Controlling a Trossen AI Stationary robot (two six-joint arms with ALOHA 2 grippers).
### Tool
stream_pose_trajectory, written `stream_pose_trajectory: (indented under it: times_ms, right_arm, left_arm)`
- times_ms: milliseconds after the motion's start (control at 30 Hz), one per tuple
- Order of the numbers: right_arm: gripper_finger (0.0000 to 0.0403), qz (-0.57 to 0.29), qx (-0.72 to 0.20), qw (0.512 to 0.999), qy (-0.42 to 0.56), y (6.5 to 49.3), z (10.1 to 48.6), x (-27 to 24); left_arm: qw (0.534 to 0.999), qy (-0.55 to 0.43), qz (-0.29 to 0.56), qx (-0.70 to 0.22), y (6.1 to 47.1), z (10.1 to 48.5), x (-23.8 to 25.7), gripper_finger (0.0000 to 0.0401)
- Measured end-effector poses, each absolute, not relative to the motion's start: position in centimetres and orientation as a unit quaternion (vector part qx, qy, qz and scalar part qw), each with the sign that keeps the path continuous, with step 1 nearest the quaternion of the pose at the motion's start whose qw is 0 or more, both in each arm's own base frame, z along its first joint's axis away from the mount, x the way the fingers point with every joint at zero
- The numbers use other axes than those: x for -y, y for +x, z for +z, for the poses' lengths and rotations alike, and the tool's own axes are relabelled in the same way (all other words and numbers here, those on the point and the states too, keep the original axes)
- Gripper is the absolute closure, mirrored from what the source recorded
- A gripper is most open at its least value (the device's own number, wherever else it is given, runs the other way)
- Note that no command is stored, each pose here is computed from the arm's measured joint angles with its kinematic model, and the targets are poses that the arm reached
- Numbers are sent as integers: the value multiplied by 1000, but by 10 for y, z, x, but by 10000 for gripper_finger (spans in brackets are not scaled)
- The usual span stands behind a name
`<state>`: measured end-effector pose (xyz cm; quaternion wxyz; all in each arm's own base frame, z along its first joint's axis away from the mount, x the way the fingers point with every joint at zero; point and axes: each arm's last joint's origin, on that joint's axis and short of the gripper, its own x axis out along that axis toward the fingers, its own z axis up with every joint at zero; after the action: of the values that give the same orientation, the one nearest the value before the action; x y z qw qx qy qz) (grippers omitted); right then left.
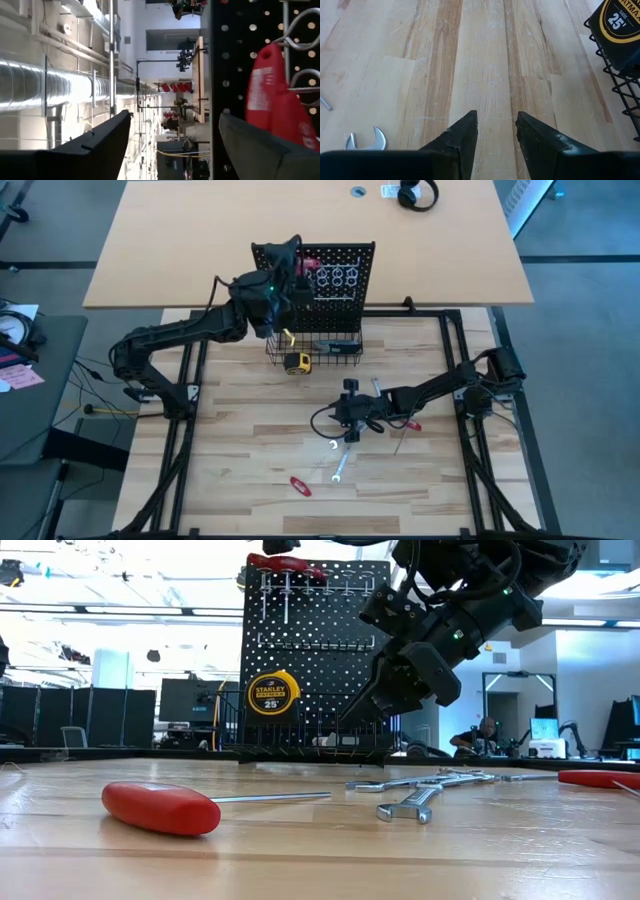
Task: Hang tools onto peg board
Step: Hang the red T-handle Allen wrench into the pegboard
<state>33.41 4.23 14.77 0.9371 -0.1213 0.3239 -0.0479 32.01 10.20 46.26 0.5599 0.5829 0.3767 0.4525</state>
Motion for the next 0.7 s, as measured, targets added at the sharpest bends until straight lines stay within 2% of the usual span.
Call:
stream_pose_trajectory:
  times_ms: [333,533,700]
  right_arm:
    - [255,-47,-324,937,-125,334,148,-42]
    - [255,-47,-324,937,-125,334,148,-42]
    - [255,-45,-325,936,-126,334,148,-44]
  left_arm:
    - [589,565,471,-334,308,479,-77,95]
    - [639,540,473,-275,288,498,-42,95]
    - [704,497,455,-225,260,508,-16,95]
